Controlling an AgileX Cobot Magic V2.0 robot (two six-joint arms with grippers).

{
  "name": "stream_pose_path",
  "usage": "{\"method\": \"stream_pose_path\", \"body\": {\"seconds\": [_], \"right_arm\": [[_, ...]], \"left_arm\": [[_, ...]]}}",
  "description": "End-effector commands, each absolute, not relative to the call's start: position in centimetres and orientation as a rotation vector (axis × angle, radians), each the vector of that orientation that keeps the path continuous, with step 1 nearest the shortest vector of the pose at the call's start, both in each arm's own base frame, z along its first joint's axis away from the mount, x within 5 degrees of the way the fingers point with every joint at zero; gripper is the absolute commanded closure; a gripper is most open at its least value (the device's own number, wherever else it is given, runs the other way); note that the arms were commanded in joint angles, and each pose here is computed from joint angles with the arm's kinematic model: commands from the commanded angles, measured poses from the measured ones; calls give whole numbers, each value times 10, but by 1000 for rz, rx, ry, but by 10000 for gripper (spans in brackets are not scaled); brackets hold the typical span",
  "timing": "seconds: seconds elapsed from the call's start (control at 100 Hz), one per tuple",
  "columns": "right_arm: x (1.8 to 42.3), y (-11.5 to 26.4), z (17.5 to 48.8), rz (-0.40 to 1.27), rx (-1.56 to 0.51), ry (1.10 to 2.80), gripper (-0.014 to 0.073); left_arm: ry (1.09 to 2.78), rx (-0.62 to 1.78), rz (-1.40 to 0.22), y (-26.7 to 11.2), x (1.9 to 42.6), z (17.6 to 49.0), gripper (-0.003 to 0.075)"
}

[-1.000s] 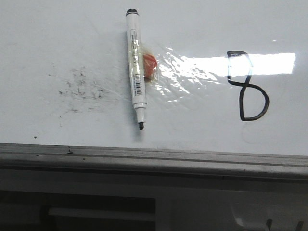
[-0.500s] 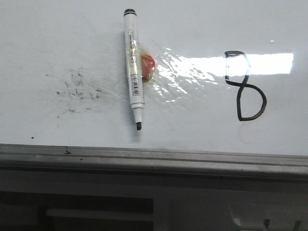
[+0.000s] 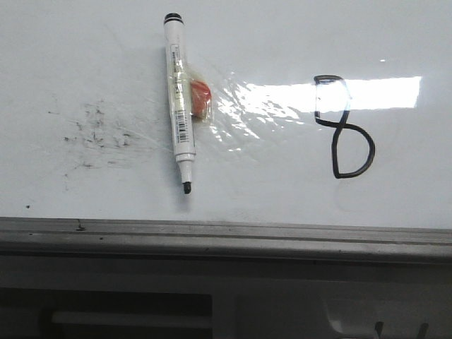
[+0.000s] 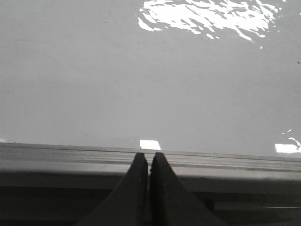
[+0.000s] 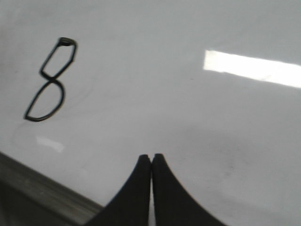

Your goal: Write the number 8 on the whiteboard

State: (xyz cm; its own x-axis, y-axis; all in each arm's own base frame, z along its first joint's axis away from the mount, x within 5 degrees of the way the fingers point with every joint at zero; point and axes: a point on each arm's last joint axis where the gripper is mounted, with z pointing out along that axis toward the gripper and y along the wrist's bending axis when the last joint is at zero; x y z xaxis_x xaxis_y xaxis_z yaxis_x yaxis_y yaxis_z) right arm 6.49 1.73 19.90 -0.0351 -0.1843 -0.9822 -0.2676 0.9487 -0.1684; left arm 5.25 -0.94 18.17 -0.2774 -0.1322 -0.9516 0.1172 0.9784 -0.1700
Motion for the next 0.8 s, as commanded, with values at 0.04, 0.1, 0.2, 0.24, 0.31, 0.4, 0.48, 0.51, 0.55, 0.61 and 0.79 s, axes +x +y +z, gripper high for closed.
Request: {"method": "stream_pose_path", "body": {"seconds": [0.04,0.1,0.2,0.24,0.31,0.4,0.48,0.51,0.55,0.61,0.79], "right_arm": [[67,11,196,8,-258,1633,648],[66,9,193,-15,-239,1670,648],[62,6,185,-31,-229,1751,648],[60,6,182,-33,-224,1779,648],[57,4,179,-37,-217,1800,648],[54,3,180,-58,-225,1766,648],[53,3,180,-68,-230,1756,648],[53,3,180,-73,-233,1756,648],[53,3,180,-73,-233,1756,648],[53,3,180,-80,-238,1755,648],[53,3,181,-86,-242,1751,648]], "left_arm": [[1811,-32,-261,-9,52,175,741],[1811,-32,-261,-9,52,175,741],[1811,-32,-261,-9,52,175,741],[1811,-32,-261,-9,52,175,741],[1811,-32,-261,-9,52,175,741],[1811,-32,-261,-9,52,175,741],[1811,-32,-261,-9,52,175,741],[1811,-32,-261,-9,52,175,741],[1811,-32,-261,-9,52,175,741],[1811,-32,-261,-9,52,175,741],[1811,-32,-261,-9,52,175,741]]}}
